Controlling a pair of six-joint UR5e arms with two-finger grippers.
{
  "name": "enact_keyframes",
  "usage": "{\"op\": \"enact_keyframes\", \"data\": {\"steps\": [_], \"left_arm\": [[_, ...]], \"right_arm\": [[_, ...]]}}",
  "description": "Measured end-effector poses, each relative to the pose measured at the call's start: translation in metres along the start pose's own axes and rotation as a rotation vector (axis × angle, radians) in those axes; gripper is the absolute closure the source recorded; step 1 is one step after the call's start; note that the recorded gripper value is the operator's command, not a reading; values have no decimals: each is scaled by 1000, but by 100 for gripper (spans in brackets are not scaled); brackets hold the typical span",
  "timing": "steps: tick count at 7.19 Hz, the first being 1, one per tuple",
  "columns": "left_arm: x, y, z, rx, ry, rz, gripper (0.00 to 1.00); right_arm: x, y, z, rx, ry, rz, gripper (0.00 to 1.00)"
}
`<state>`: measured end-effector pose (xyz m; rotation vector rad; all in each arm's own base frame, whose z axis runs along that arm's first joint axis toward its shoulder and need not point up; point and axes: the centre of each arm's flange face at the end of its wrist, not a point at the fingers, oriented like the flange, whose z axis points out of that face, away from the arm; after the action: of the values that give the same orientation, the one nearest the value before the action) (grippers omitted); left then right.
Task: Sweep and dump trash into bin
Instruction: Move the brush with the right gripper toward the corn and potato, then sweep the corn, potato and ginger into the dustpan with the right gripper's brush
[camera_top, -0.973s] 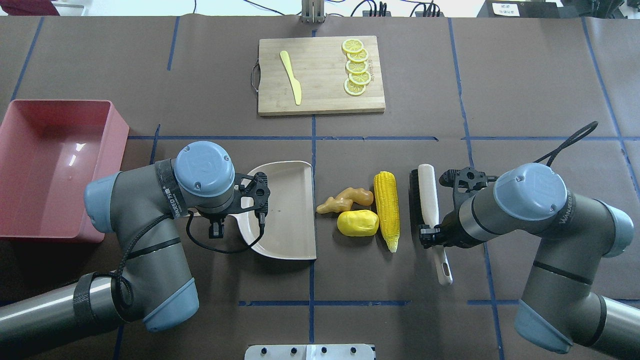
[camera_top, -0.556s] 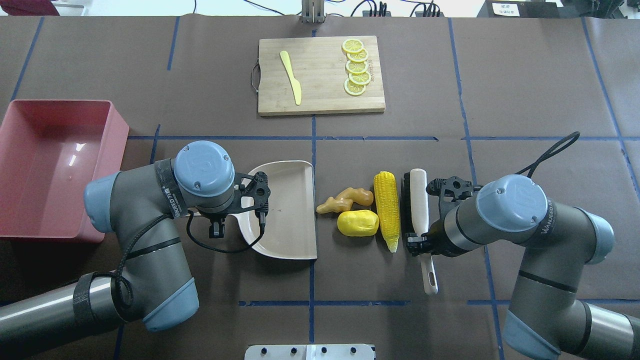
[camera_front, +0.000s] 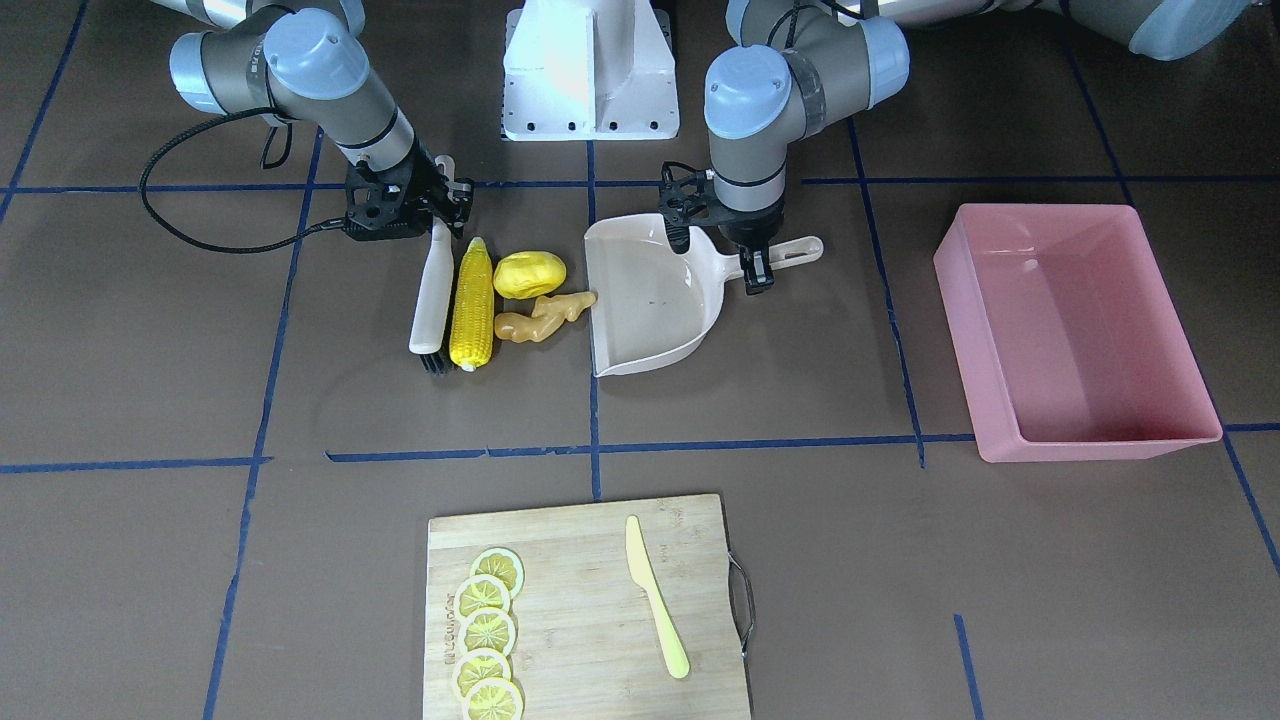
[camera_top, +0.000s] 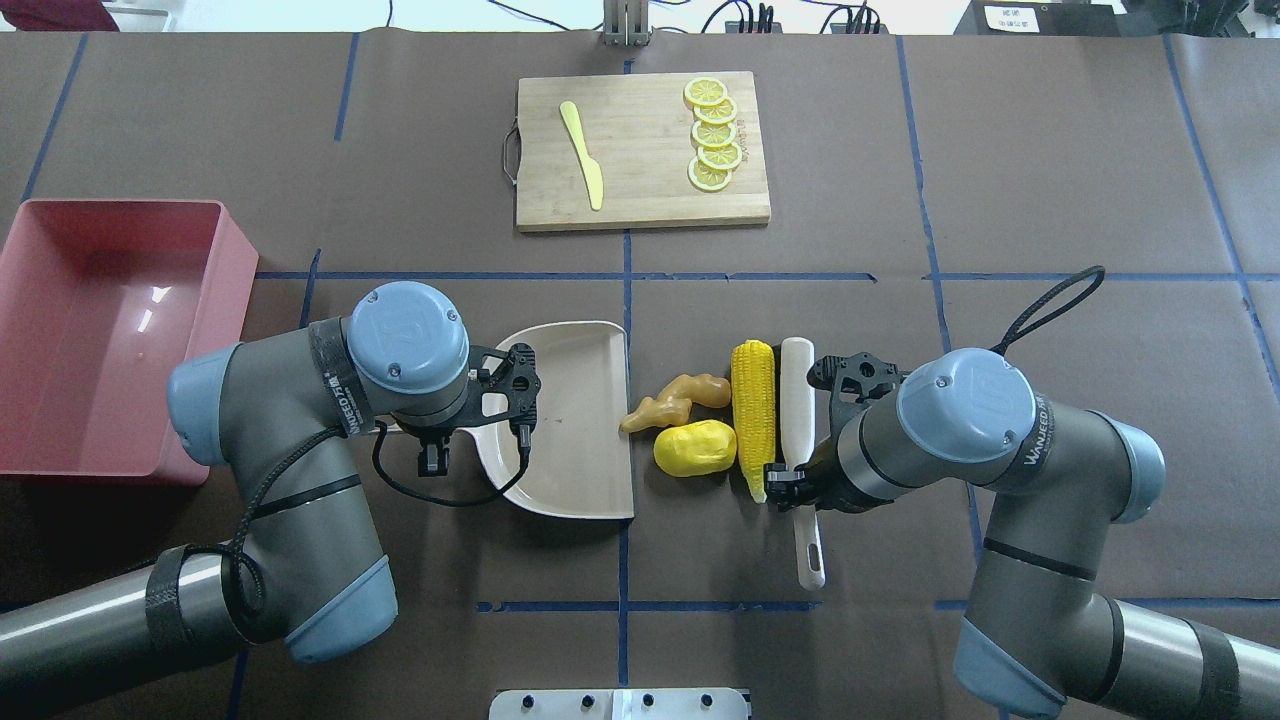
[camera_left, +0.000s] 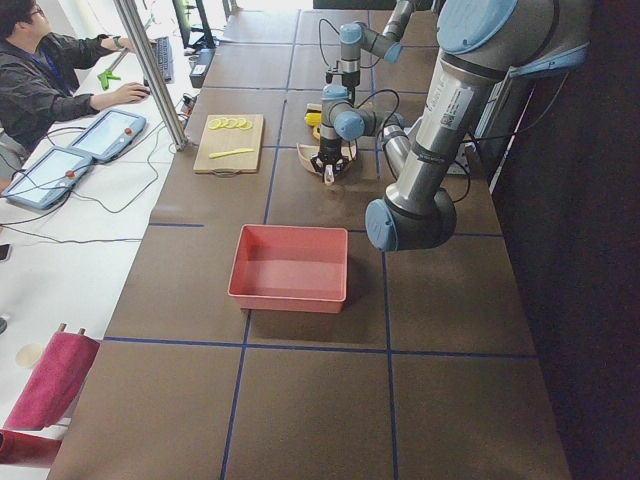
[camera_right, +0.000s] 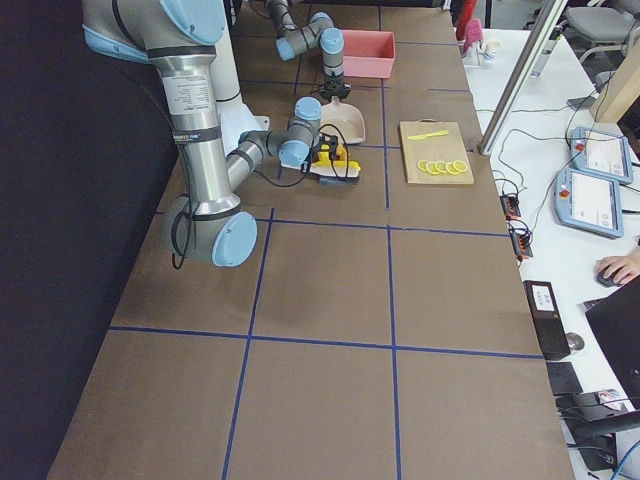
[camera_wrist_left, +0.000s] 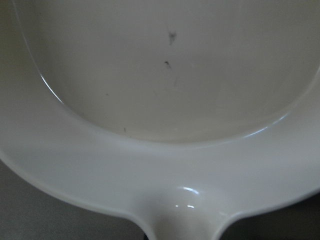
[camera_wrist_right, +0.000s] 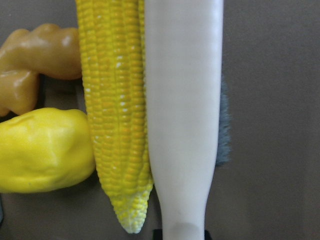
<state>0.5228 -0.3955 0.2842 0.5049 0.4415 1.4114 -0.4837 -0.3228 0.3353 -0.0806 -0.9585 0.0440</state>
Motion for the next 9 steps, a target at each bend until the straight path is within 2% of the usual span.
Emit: {"op": "enact_keyframes", "data": {"steps": [5,9], "left_arm": [[-1,1,-2,4,-3,-1,100],[-1,0,-3,6,-3,0,100]], "right_arm": [[-66,5,3,-24,20,11,100],[-90,17,3,-39,-3,19,100]]}}
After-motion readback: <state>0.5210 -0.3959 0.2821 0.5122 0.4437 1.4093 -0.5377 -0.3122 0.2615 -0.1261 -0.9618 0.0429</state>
